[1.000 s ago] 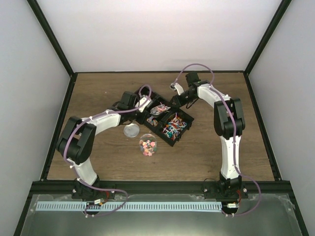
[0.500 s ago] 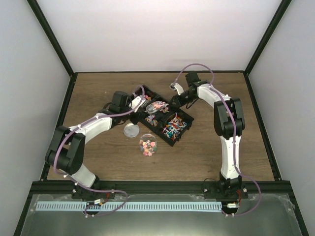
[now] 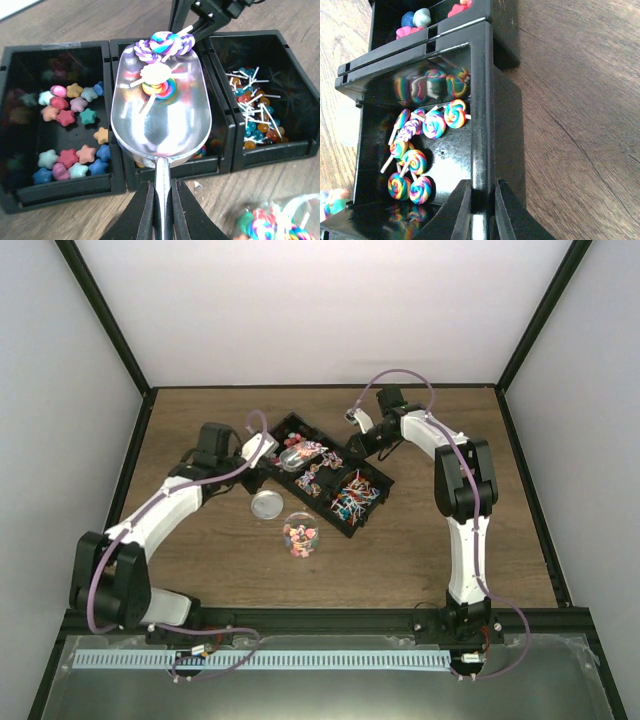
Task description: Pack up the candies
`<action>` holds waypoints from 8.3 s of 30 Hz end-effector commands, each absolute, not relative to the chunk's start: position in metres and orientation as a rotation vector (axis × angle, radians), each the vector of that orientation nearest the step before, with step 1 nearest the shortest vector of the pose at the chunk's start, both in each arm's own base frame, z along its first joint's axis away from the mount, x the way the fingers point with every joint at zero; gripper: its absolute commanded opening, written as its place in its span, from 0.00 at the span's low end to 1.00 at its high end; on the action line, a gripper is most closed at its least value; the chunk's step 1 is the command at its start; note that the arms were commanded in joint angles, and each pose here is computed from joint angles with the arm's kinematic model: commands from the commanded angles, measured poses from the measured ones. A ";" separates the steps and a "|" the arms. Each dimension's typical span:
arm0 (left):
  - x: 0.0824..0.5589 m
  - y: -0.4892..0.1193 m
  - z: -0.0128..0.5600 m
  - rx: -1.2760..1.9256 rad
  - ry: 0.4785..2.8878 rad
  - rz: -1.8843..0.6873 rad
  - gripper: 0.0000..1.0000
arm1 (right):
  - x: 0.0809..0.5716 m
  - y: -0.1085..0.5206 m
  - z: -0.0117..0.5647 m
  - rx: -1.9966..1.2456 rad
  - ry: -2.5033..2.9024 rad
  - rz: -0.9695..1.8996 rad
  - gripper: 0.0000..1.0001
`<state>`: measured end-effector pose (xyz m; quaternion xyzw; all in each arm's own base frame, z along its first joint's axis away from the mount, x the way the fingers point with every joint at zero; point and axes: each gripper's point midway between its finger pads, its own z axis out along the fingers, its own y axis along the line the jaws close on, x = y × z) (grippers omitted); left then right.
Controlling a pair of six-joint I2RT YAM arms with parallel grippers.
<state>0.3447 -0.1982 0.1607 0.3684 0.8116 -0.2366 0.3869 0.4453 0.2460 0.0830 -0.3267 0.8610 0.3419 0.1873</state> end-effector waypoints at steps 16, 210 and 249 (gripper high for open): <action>0.231 -0.154 0.210 1.279 1.927 -0.448 0.04 | 0.451 0.247 0.095 -0.943 2.402 0.874 0.88; 0.348 -0.113 0.028 0.687 2.682 -0.366 0.38 | 0.376 0.277 0.215 -1.268 1.801 0.711 0.91; 0.265 -0.169 0.158 0.955 2.651 -1.300 0.04 | 0.254 0.359 0.232 -1.963 0.968 0.492 0.57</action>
